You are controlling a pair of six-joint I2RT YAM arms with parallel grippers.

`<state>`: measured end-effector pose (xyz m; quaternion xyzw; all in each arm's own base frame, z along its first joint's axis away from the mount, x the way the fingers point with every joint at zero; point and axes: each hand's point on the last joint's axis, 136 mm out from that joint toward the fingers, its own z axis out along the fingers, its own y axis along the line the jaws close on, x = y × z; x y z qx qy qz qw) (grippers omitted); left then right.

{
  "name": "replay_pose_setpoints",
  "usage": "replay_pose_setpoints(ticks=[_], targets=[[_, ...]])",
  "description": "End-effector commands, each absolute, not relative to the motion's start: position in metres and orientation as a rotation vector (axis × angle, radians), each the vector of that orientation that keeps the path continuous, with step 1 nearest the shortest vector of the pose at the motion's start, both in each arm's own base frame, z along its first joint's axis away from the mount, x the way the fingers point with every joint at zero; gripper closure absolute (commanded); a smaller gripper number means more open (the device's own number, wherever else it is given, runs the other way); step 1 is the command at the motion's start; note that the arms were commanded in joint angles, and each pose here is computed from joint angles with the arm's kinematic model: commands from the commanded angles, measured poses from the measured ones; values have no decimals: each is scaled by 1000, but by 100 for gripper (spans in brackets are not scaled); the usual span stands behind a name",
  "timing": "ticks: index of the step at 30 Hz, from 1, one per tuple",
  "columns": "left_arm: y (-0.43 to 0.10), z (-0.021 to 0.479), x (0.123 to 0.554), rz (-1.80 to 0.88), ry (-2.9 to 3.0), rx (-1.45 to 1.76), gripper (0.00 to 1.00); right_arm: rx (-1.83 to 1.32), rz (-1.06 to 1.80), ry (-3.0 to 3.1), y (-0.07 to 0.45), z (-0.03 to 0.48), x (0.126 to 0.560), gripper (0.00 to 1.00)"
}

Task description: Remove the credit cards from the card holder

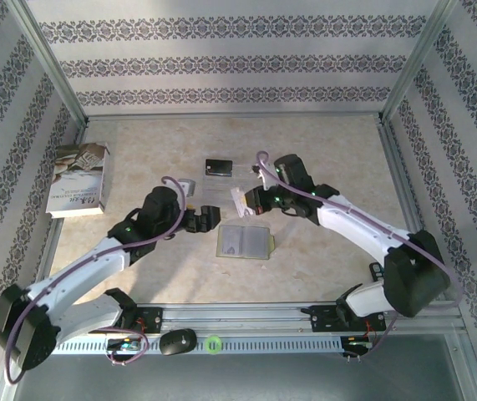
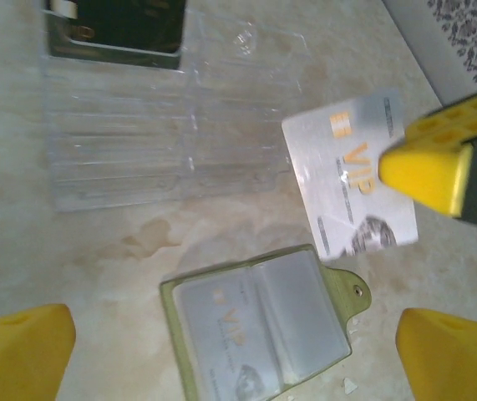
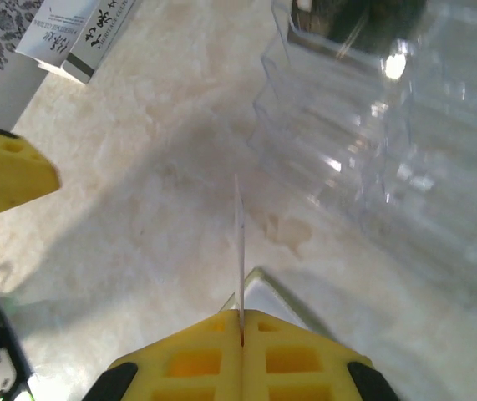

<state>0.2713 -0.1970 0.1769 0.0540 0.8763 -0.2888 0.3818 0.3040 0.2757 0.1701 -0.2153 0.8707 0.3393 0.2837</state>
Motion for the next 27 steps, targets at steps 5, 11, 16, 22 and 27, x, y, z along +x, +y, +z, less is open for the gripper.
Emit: replay_pose_setpoints(ticks=[5, 11, 16, 22, 27], targets=[[-149, 170, 251, -639, 2305, 15, 1, -938, 635, 2252, 299, 179, 339, 100], [-132, 169, 247, -598, 2316, -32, 1, -1146, 429, 2136, 307, 194, 372, 100], [-125, 169, 248, -559, 2314, -45, 1, -1309, 290, 2042, 317, 196, 389, 100], [-120, 172, 251, -526, 2292, -37, 1, -1457, 175, 2025, 317, 183, 396, 100], [-119, 175, 256, -528, 2261, -49, 1, -1476, 91, 2050, 293, 181, 406, 100]])
